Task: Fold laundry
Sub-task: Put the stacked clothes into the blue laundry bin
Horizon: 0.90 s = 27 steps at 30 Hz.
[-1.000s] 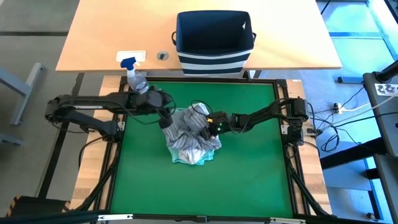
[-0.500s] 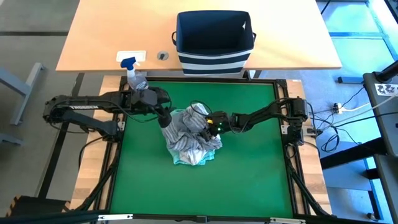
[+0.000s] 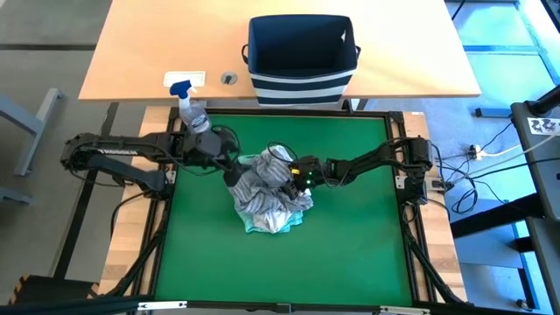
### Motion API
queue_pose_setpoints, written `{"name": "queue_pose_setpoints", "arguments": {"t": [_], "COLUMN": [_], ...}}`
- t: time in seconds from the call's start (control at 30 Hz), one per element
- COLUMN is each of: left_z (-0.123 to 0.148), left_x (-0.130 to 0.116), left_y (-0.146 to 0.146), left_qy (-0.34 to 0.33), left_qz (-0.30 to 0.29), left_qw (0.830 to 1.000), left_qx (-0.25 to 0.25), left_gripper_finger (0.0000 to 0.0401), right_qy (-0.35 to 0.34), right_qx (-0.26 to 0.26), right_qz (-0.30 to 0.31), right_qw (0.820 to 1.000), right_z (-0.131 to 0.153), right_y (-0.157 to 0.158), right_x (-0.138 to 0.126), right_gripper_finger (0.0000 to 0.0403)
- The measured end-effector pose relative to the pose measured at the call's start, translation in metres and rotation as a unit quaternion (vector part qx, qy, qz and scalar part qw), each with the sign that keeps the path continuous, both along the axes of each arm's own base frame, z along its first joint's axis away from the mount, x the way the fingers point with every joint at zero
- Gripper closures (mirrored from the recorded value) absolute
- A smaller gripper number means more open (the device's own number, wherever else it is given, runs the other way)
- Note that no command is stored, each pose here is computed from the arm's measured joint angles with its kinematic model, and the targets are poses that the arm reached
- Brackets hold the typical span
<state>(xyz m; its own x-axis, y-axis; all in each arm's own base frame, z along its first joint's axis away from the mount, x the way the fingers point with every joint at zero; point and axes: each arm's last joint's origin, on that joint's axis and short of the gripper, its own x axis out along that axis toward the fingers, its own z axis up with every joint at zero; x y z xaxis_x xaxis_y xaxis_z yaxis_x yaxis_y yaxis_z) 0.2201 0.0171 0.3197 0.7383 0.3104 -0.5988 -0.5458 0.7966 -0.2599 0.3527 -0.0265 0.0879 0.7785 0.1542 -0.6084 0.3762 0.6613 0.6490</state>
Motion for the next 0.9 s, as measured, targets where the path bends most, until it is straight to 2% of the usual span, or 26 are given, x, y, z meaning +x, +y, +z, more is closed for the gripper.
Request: {"name": "queue_pose_setpoints", "arguments": {"t": [0.13, 0.2, 0.3, 0.43, 0.53, 0.63, 0.8, 0.9], "left_z": [0.001, -0.001, -0.01, -0.041, -0.069, -0.094, -0.131, -0.152], "left_x": [0.002, 0.004, 0.002, -0.012, -0.018, -0.017, -0.013, -0.017], "left_y": [-0.009, -0.011, -0.012, -0.022, -0.03, -0.034, -0.032, -0.031], "left_qy": [-0.026, -0.032, -0.003, 0.108, 0.152, 0.127, 0.046, 0.034], "left_qz": [-0.014, 0.012, 0.07, 0.188, 0.237, 0.254, 0.257, 0.268], "left_qw": [0.997, 0.994, 0.985, 0.941, 0.912, 0.901, 0.895, 0.887], "left_qx": [-0.069, -0.102, -0.16, -0.259, -0.298, -0.327, -0.361, -0.375], "left_gripper_finger": [0.0009, 0.0009, 0.0009, 0.0012, 0.0013, 0.0013, 0.0013, 0.0013], "right_qy": [-0.001, -0.002, -0.003, -0.003, -0.004, -0.006, -0.006, -0.007], "right_qx": [-0.001, -0.003, -0.004, -0.003, -0.003, -0.005, -0.006, -0.007], "right_qz": [0.004, 0.007, 0.009, 0.013, 0.014, 0.016, 0.018, 0.023], "right_qw": [1.0, 1.0, 1.0, 1.0, 1.0, 1.0, 1.0, 1.0], "right_z": [0.0, 0.0, 0.0, 0.0, 0.0, 0.0, 0.0, 0.0], "right_y": [0.0, 0.0, 0.0, 0.0, 0.0, 0.001, 0.001, 0.001], "right_x": [0.0, 0.0, 0.0, 0.0, 0.0, 0.0, 0.0, 0.0], "right_gripper_finger": [0.0234, 0.0234, 0.0234, 0.0234, 0.0234, 0.0234, 0.0234, 0.0234]}}
